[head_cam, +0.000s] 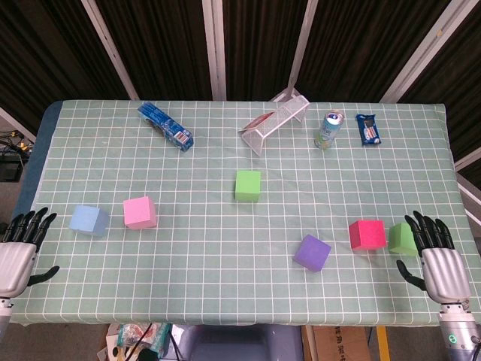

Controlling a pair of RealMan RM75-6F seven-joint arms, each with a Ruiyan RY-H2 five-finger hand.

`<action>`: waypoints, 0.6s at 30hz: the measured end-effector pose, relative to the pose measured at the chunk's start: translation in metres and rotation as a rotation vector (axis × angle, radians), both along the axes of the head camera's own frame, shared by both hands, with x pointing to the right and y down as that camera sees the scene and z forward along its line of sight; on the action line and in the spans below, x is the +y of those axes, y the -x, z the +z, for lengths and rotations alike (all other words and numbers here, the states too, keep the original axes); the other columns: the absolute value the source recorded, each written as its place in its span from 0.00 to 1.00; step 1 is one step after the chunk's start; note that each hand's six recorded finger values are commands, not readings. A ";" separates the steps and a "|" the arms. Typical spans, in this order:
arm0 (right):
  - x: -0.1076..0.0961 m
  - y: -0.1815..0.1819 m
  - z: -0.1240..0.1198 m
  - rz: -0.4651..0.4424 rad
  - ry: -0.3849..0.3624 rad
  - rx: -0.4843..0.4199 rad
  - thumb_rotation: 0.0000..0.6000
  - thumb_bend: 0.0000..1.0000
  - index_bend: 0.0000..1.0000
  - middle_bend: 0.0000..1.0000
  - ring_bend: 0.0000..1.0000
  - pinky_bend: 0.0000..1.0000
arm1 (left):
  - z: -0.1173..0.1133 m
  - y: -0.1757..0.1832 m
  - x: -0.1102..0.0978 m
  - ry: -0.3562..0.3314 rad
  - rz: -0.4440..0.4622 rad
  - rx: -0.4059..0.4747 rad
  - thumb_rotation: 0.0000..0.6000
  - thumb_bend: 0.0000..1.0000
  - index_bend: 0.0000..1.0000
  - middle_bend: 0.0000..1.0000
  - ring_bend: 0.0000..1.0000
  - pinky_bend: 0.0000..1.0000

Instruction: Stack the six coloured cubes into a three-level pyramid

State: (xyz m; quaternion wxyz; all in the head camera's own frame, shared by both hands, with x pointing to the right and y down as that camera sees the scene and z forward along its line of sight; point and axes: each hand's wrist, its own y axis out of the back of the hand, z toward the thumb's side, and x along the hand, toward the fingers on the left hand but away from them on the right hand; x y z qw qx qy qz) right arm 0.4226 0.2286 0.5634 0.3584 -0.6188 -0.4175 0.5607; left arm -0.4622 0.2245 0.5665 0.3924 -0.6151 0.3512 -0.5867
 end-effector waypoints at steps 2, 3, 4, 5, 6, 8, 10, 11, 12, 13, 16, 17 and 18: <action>0.000 0.000 0.001 0.005 0.005 -0.002 1.00 0.33 0.00 0.00 0.00 0.00 | 0.000 0.001 0.000 0.003 -0.003 -0.002 1.00 0.01 0.00 0.00 0.00 0.03; 0.000 0.000 0.002 0.007 0.007 -0.002 1.00 0.33 0.00 0.00 0.00 0.00 | 0.000 0.001 0.000 0.003 -0.006 -0.003 1.00 0.01 0.00 0.00 0.00 0.03; 0.000 0.001 0.002 0.009 0.010 -0.003 1.00 0.33 0.00 0.00 0.00 0.00 | 0.000 0.002 0.000 0.003 -0.009 -0.004 1.00 0.01 0.00 0.00 0.00 0.03; 0.000 0.001 0.002 0.010 0.011 -0.004 1.00 0.33 0.00 0.00 0.00 0.00 | 0.001 0.003 0.001 0.005 -0.013 -0.006 1.00 0.01 0.00 0.00 0.00 0.03; 0.000 0.001 0.003 0.012 0.014 -0.006 1.00 0.33 0.00 0.00 0.00 0.00 | 0.001 0.003 0.001 0.006 -0.017 -0.006 1.00 0.01 0.00 0.00 0.00 0.03; 0.000 0.002 0.004 0.015 0.020 -0.009 1.00 0.33 0.00 0.00 0.00 0.00 | 0.002 0.005 0.001 0.012 -0.027 -0.008 1.00 0.01 0.00 0.00 0.00 0.03; 0.000 0.002 0.005 0.018 0.026 -0.011 1.00 0.33 0.00 0.00 0.00 0.00 | 0.004 0.006 0.000 0.019 -0.038 -0.009 1.00 0.01 0.00 0.00 0.00 0.03; 0.000 0.002 0.006 0.020 0.031 -0.013 1.00 0.33 0.00 0.00 0.00 0.00 | 0.005 0.006 0.000 0.023 -0.043 -0.010 1.00 0.01 0.00 0.00 0.00 0.03; 0.000 0.002 0.007 0.025 0.038 -0.015 1.00 0.33 0.00 0.00 0.00 0.00 | 0.007 0.006 -0.002 0.024 -0.051 -0.009 1.00 0.01 0.00 0.00 0.00 0.03; 0.000 0.002 0.008 0.029 0.043 -0.017 1.00 0.33 0.00 0.00 0.00 0.00 | 0.007 0.006 -0.004 0.024 -0.056 -0.006 1.00 0.01 0.00 0.00 0.00 0.03; 0.000 0.001 0.007 0.039 0.051 -0.027 1.00 0.33 0.00 0.00 0.00 0.00 | 0.007 0.001 -0.010 0.024 -0.071 0.011 1.00 0.01 0.00 0.00 0.00 0.03; 0.000 0.001 0.007 0.042 0.053 -0.030 1.00 0.33 0.00 0.00 0.00 0.00 | 0.008 -0.001 -0.013 0.028 -0.078 0.015 1.00 0.01 0.00 0.00 0.00 0.03; 0.000 0.000 0.008 0.044 0.057 -0.033 1.00 0.33 0.00 0.00 0.00 0.00 | 0.008 -0.002 -0.016 0.032 -0.082 0.017 1.00 0.01 0.00 0.00 0.00 0.03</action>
